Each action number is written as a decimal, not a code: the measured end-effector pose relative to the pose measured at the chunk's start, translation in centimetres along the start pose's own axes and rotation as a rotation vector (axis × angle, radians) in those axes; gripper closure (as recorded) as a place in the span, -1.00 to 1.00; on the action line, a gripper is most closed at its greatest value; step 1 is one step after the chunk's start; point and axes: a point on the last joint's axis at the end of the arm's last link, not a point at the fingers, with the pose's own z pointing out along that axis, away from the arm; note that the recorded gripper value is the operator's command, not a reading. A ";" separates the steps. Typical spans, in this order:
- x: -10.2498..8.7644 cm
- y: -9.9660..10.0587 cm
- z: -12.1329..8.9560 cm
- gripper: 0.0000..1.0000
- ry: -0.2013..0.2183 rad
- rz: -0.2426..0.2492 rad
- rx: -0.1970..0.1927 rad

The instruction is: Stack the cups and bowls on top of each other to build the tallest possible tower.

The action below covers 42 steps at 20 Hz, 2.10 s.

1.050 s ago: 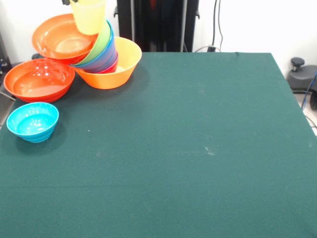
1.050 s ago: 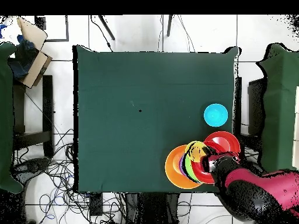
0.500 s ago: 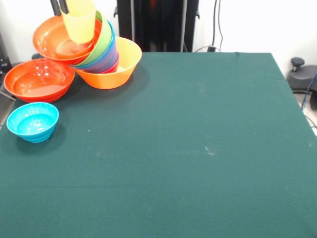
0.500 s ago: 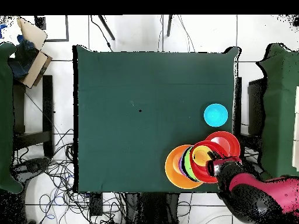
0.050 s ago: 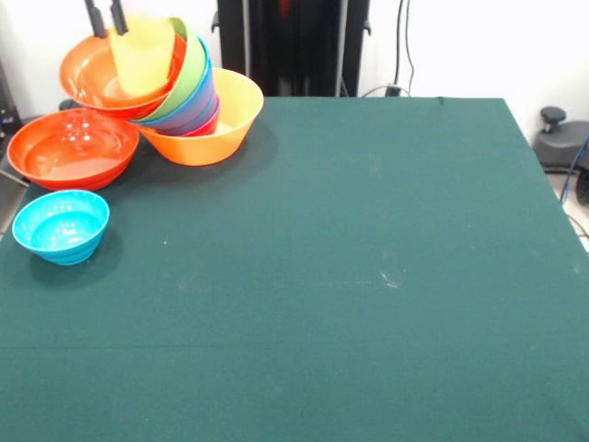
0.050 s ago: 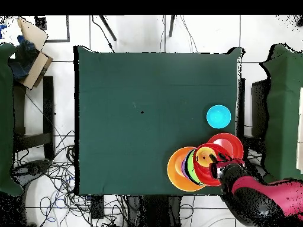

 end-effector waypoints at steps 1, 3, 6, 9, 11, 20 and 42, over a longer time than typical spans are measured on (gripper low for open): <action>0.0 0.0 0.0 -1.00 -0.001 0.000 0.000; 0.0 0.0 0.0 -1.00 -0.002 -0.001 0.001; 0.0 0.0 0.0 -1.00 -0.001 -0.003 0.003; -0.1 -0.1 -0.2 -1.00 0.001 -0.007 0.012; -0.2 -0.1 -0.4 -1.00 0.002 -0.008 0.015; -1.8 0.9 -2.5 -1.00 0.017 -0.020 0.038; -13.3 16.3 3.4 -1.00 0.033 -0.321 0.024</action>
